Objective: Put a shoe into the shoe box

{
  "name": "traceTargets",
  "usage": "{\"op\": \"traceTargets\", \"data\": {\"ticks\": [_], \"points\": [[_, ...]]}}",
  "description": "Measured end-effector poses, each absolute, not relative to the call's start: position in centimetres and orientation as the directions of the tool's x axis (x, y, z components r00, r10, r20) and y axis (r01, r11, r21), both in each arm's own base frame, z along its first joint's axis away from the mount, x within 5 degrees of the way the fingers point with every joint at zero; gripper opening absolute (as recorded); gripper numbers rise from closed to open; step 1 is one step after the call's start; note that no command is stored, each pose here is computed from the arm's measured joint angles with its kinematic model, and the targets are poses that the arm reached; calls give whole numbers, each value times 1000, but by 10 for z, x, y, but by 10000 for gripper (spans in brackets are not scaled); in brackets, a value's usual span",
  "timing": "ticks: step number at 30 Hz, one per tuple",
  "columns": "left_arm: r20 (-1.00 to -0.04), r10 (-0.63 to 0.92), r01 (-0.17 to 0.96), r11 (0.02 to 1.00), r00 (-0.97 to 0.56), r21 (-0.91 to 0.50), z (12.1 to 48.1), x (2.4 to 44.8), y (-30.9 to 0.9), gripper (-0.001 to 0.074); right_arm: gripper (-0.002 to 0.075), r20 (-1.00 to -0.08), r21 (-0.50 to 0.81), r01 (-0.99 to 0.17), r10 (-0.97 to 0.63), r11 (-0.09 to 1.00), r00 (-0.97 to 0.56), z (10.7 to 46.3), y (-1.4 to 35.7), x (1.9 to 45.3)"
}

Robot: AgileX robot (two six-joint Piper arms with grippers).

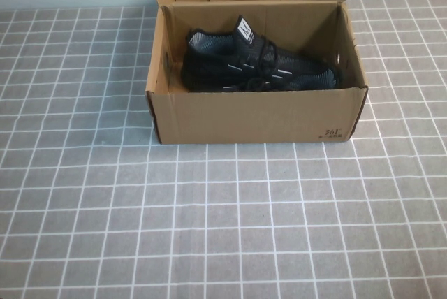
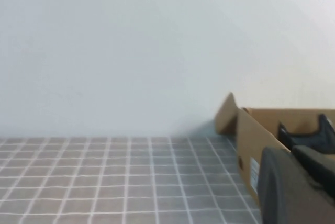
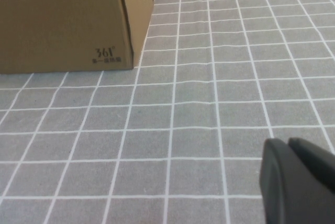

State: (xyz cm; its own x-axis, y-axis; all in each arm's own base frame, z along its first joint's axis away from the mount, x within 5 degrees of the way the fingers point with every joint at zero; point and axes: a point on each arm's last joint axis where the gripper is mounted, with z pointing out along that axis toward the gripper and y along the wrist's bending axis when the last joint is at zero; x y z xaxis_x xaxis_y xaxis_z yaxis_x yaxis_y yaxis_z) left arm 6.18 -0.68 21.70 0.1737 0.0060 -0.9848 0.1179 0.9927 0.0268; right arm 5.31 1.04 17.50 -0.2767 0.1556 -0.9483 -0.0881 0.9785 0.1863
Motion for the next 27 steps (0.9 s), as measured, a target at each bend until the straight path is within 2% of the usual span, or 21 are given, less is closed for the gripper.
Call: {"op": "traceTargets", "data": {"ticks": [4, 10, 17, 27], "points": [[-988, 10, 79, 997, 156, 23, 213, 56, -4, -1, -17, -948, 186, -88, 156, 979, -277, 175, 10, 53], [-999, 29, 100, 995, -36, 25, 195, 56, -6, -1, -16, -948, 186, -88, 156, 979, -277, 175, 10, 53], [-959, 55, 131, 991, -279, 19, 172, 52, -8, -1, -16, -948, 186, -88, 156, 979, -277, 175, 10, 53], [-952, 58, 134, 991, -301, 18, 170, 52, -8, -1, -17, -948, 186, -88, 156, 979, -277, 175, 10, 53]]}}
